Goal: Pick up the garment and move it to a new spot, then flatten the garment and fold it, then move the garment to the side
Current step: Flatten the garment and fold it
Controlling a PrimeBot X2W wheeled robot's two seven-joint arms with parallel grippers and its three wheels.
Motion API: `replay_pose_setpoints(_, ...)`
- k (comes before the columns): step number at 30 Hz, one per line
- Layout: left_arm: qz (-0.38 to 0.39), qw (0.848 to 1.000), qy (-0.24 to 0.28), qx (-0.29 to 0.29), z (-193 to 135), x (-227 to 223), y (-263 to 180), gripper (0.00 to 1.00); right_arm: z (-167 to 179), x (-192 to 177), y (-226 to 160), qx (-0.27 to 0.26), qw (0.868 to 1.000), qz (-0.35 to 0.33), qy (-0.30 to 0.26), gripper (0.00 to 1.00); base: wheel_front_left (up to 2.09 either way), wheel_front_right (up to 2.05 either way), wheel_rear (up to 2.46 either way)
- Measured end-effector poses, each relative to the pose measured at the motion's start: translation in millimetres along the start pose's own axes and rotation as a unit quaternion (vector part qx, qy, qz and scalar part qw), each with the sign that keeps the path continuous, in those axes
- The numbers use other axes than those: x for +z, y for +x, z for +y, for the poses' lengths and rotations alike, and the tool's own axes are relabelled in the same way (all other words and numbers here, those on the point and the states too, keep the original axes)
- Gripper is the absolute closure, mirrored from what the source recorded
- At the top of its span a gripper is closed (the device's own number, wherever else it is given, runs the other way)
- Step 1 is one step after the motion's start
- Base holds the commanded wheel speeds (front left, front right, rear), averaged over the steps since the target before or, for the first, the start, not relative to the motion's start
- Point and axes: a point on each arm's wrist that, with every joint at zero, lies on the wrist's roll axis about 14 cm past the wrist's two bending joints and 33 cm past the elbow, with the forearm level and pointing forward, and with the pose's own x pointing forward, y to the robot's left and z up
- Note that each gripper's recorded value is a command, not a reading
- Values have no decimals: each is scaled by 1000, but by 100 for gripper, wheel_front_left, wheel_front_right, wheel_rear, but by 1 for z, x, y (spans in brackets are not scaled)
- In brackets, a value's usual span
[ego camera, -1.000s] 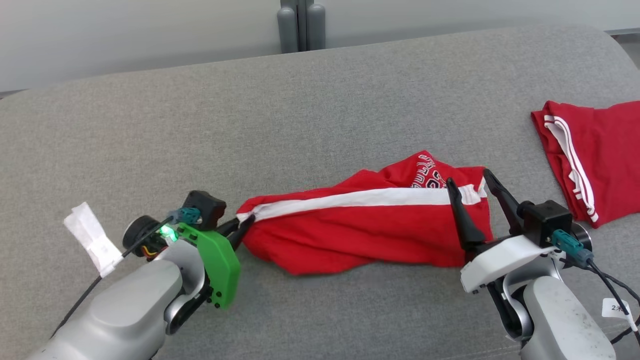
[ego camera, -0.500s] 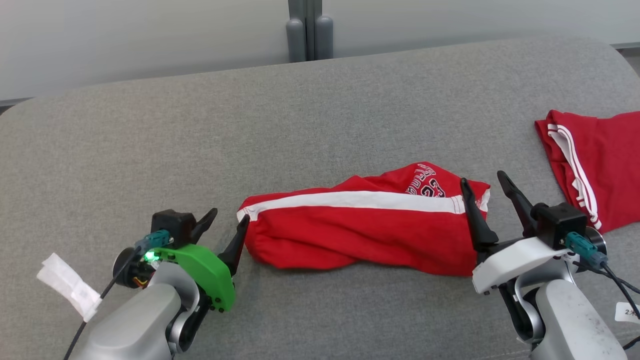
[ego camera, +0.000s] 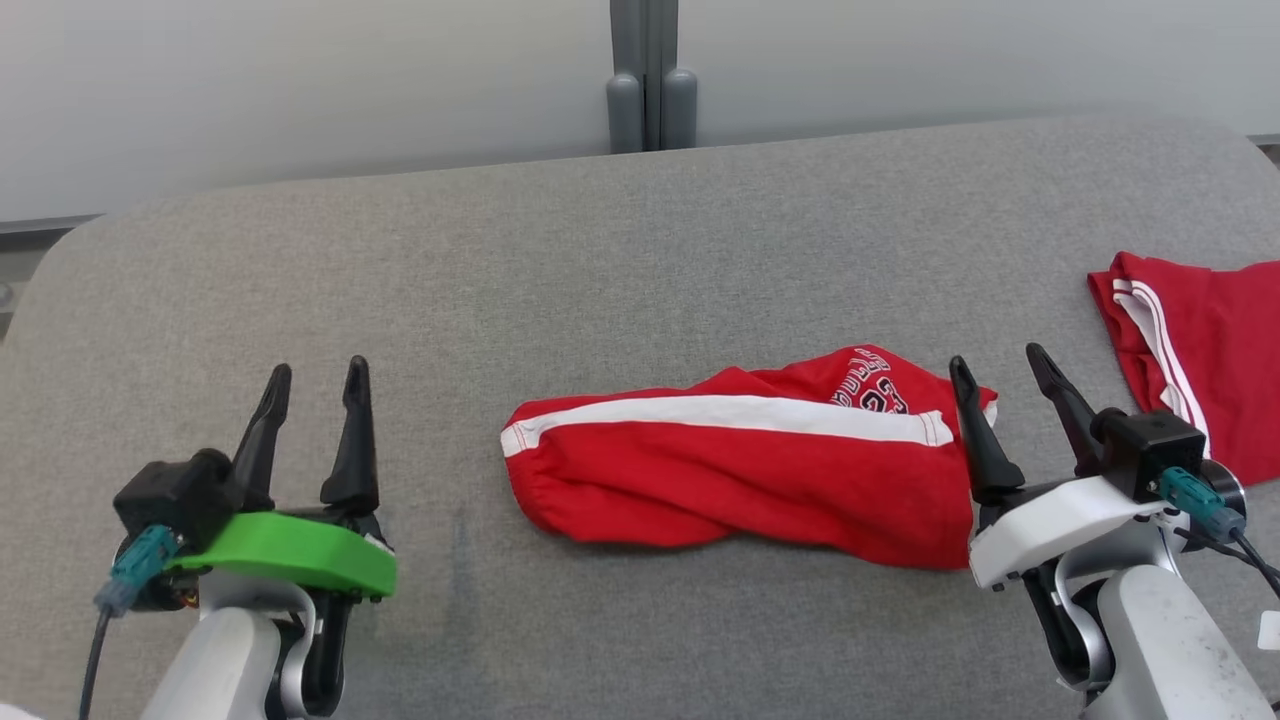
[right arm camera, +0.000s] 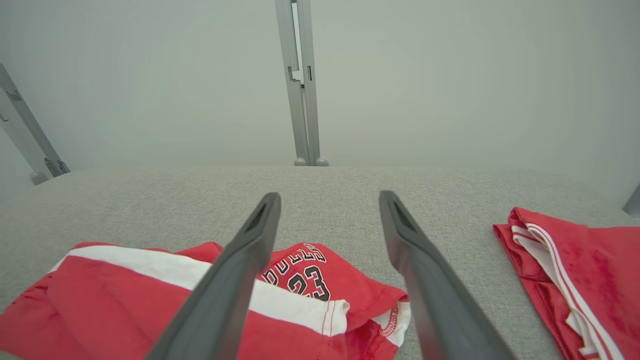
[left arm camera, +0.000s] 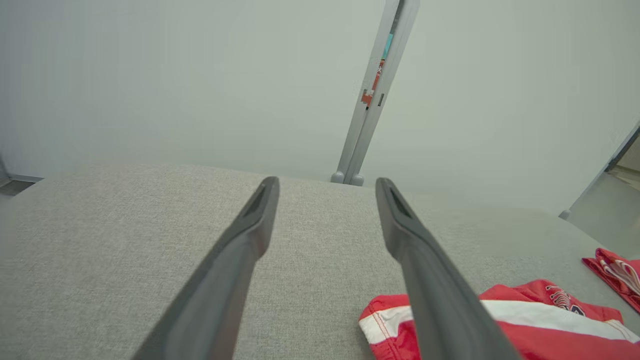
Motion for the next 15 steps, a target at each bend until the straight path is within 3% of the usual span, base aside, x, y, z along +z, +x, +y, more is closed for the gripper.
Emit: replay_pose_setpoints(15,-25,998,14,52,28,1,-36,0,-5,4,-14,-12,1000,10,2,0,0,0,0)
